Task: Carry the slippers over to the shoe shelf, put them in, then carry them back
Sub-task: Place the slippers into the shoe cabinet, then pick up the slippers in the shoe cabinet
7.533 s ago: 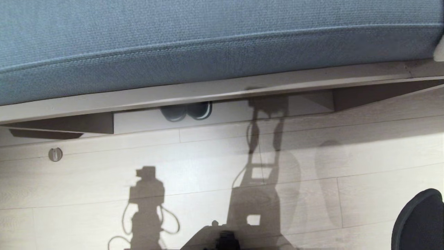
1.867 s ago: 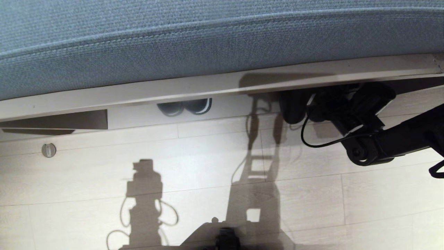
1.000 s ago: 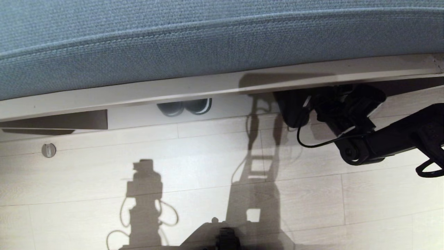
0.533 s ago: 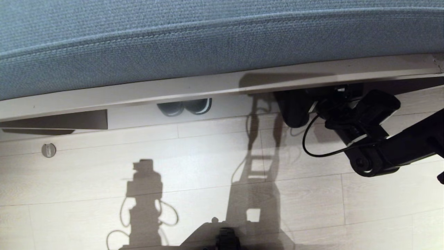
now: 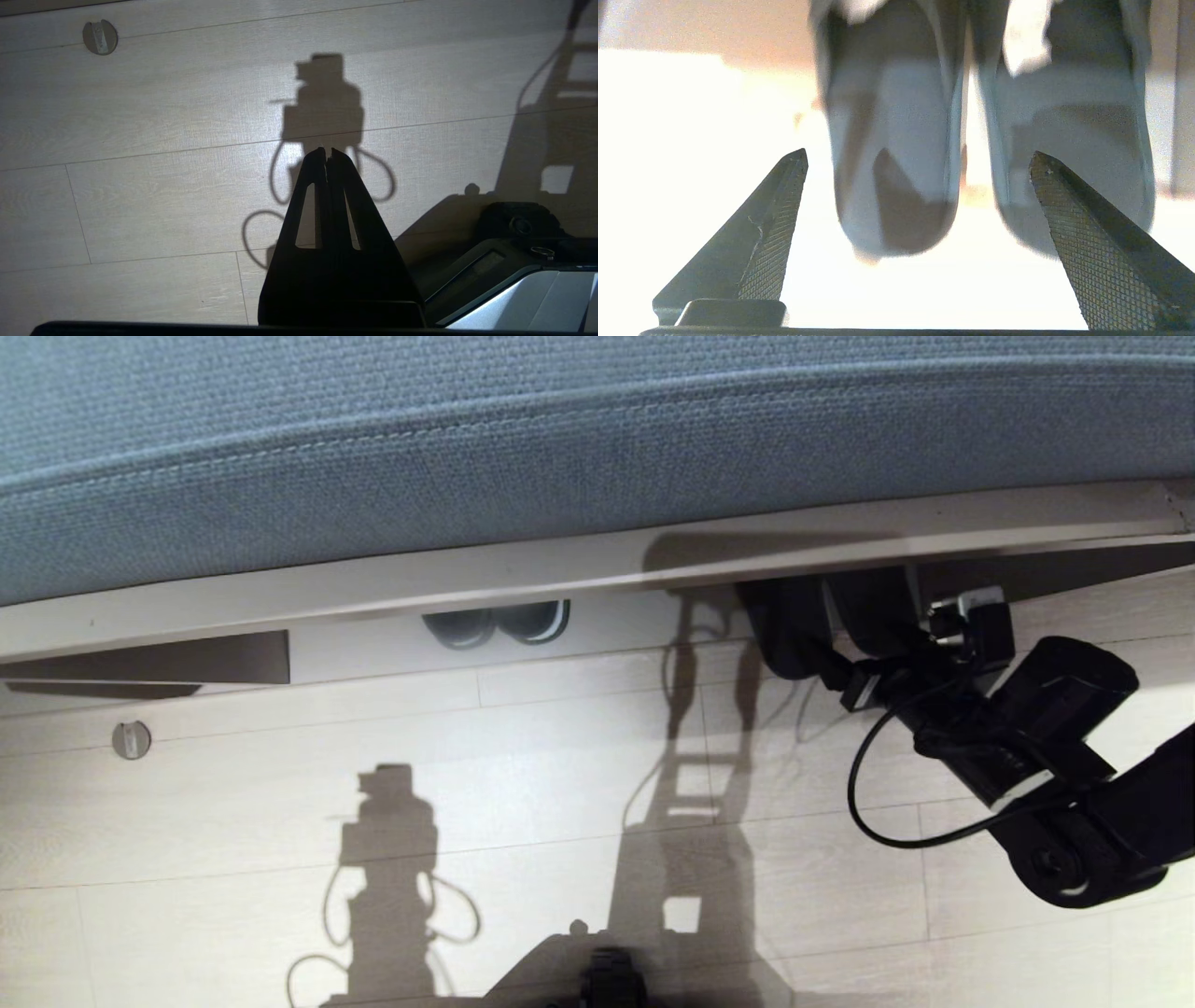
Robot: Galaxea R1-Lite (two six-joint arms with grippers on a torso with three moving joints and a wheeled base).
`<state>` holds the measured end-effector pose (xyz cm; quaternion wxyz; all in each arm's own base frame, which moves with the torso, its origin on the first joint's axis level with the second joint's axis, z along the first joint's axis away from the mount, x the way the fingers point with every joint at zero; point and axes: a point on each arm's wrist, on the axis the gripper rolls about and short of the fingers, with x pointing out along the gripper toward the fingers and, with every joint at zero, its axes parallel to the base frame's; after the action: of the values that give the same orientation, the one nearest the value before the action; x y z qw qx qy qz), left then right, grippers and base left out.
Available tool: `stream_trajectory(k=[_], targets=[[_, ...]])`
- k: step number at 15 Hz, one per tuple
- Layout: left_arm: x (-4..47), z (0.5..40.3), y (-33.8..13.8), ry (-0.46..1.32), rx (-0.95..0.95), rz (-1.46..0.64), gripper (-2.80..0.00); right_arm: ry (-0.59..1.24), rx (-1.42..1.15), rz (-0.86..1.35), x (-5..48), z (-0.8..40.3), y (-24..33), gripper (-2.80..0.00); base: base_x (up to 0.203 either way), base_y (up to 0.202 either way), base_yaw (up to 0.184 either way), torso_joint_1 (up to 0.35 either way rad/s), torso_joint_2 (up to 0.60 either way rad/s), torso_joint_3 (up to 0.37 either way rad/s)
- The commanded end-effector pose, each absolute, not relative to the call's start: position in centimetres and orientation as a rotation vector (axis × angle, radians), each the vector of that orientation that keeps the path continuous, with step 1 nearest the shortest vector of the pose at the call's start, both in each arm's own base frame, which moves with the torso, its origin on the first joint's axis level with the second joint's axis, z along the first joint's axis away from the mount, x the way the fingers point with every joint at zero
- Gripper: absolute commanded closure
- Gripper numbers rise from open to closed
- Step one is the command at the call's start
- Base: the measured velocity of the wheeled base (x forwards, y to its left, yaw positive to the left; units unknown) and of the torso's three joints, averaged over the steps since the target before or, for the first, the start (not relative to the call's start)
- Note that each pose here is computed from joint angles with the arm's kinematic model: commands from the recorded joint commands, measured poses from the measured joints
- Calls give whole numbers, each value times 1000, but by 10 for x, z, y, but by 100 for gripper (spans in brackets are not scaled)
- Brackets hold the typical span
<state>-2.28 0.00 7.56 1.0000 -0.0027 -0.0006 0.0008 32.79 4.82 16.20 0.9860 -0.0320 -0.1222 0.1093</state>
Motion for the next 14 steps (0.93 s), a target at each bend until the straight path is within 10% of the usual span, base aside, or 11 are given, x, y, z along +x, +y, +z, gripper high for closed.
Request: stream_trajectory(k=[1,7,8,14], targets=[[-23,76,0,-2,-6,2,0,-252,-65,222,301,171,45,-280,0,0,0,0,0,0],[-23,76,0,-2,-6,2,0,-275,-75,290,207,186,34,-262,0,0,0,0,0,0],[-23,76,0,-2,-6,2,0,-290,-78,308,193,188,32,0,0,0,0,0,0,0],[-23,76,0,-2,-6,2,0,-342,-88,337,129,201,25,0,0,0,0,0,0,0]])
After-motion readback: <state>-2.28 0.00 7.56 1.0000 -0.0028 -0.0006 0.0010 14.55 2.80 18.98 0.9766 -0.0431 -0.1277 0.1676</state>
